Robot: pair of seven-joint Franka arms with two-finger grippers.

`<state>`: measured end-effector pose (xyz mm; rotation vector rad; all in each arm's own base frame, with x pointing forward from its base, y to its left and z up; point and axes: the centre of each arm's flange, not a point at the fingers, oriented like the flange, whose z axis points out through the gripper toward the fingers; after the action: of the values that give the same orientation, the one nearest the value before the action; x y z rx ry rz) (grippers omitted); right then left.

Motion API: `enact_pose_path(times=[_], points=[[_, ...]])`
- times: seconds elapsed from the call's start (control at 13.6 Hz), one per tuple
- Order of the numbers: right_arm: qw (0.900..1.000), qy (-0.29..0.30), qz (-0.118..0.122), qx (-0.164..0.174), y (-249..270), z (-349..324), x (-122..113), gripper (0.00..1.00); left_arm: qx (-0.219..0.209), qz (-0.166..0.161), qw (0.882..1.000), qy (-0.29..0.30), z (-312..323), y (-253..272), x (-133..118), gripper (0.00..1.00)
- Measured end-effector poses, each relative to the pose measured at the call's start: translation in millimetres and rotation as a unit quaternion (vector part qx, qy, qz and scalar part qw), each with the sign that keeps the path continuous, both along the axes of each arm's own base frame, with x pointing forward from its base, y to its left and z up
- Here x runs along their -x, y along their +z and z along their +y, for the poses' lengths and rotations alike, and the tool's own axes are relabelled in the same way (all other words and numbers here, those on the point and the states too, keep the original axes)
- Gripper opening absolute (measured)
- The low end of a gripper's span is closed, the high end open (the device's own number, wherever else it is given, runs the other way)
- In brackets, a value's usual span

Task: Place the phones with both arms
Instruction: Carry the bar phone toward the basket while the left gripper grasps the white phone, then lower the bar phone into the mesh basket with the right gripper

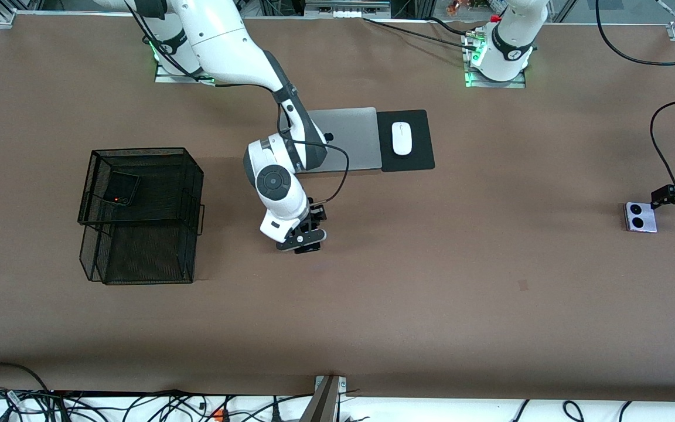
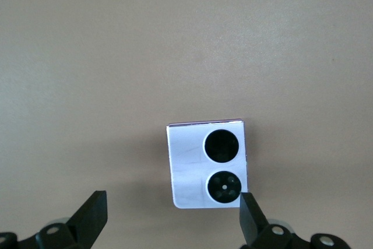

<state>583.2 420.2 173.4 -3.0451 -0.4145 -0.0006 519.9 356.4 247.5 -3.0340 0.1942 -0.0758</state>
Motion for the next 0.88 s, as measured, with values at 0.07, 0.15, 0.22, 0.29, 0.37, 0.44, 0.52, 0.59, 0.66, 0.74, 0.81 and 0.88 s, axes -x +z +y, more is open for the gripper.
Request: enact_pose_path(times=[0.07, 0.15, 0.22, 0.29, 0.37, 0.44, 0.52, 0.59, 0.66, 0.74, 0.81, 0.88], points=[[1.0, -0.004, -0.002, -0.001, 2.1, 0.9, -1.0, 0.81, 0.007, -0.002, 1.0, 0.007, -1.5, -3.5, 1.2, 1.0], [1.0, -0.009, -0.005, -0.002, 5.6, 0.5, -3.4, 0.81, 0.012, -0.003, 1.0, 0.011, -3.3, -5.7, 1.7, 1.0], [1.0, -0.016, -0.008, 0.001, 13.9, -4.5, -9.3, 0.81, 0.015, -0.003, 1.0, 0.012, -4.6, -7.3, 1.9, 1.0], [1.0, -0.026, -0.011, 0.006, 28.3, -15.0, -18.9, 0.81, 0.018, -0.002, 1.0, 0.013, -5.9, -9.9, 2.1, 1.0], [0.999, -0.036, -0.015, 0.009, 51.2, -28.9, -30.8, 0.81, 0.02, -0.002, 1.0, 0.014, -7.2, -13.8, 1.7, 1.0], [0.999, -0.05, -0.01, 0.015, 79.2, -47.7, -41.8, 0.81, 0.019, -0.005, 1.0, 0.014, -7.8, -19.0, 0.8, 1.0], [0.998, -0.065, -0.004, 0.023, 109.1, -70.7, -51.2, 0.81, 0.018, -0.009, 1.0, 0.013, -8.2, -26.1, 0.0, 1.0], [0.997, -0.076, 0.003, 0.035, 138.5, -95.8, -58.1, 0.81, 0.017, -0.012, 1.0, 0.013, -8.6, -33.7, -0.7, 1.0], [0.995, -0.081, 0.01, 0.055, 168.7, -121.9, -61.6, 0.81, 0.016, -0.015, 1.0, 0.013, -9.2, -41.3, -1.2, 1.0], [0.994, -0.084, 0.015, 0.072, 196.2, -143.8, -61.6, 0.81, 0.016, -0.016, 1.0, 0.012, -9.9, -47.2, -1.4, 1.0], [0.992, -0.091, 0.024, 0.083, 220.0, -163.2, -58.9, 0.81, 0.017, -0.016, 1.0, 0.012, -10.9, -51.5, -1.6, 1.0], [0.99, -0.1, 0.036, 0.089, 239.6, -185.2, -55.7, 0.81, 0.019, -0.016, 1.0, 0.011, -12.6, -54.3, -2.3, 1.0]])
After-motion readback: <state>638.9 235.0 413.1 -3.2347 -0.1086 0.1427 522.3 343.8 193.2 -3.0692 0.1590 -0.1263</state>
